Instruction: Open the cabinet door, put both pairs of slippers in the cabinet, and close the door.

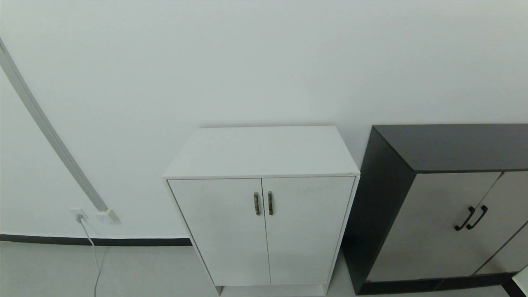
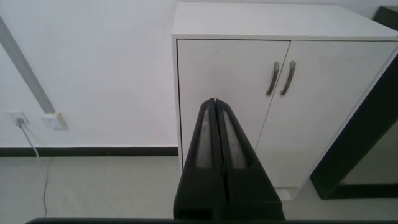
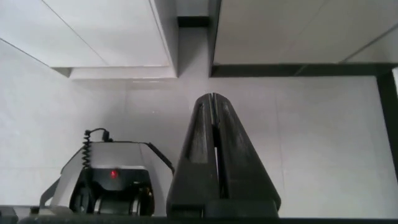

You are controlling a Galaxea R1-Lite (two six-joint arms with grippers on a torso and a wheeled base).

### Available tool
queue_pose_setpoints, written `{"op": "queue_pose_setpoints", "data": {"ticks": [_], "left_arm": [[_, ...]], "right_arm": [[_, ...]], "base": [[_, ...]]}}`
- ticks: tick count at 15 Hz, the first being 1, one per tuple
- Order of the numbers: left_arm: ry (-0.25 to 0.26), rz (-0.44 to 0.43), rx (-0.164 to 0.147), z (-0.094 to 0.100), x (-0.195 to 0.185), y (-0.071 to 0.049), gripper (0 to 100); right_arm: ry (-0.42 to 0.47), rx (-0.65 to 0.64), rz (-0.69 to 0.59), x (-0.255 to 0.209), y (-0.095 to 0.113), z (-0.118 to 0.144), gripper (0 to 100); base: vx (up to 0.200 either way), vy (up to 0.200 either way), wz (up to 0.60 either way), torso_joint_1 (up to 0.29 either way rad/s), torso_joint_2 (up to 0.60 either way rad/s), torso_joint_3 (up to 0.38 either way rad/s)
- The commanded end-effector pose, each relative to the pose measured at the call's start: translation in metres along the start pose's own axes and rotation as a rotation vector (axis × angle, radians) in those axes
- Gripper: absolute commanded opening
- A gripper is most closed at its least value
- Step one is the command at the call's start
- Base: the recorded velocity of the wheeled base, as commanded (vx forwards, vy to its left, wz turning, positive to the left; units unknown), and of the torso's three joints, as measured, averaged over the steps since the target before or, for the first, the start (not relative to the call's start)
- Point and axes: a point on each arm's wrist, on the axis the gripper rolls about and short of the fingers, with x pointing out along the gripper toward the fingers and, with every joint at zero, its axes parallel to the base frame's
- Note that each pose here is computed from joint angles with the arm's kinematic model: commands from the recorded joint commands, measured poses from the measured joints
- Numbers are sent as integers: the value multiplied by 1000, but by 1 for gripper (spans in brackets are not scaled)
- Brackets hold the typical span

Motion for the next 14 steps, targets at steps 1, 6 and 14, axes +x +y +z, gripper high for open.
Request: {"op": "queue_pose_setpoints", "data": {"ticks": [1, 6, 14], "left_arm": [[1, 0, 0, 0, 0, 0, 0], [1, 0, 0, 0, 0, 0, 0], [1, 0, 1, 0, 0, 0, 0]], "right_arm": [[-32, 1, 12, -7, 0, -6, 0], [-56, 11, 36, -10, 0, -8, 0], [-165, 87, -91, -21, -3, -17, 0]], "base": [[0, 0, 0, 0, 0, 0], [0, 0, 0, 0, 0, 0], [0, 0, 0, 0, 0, 0]]}}
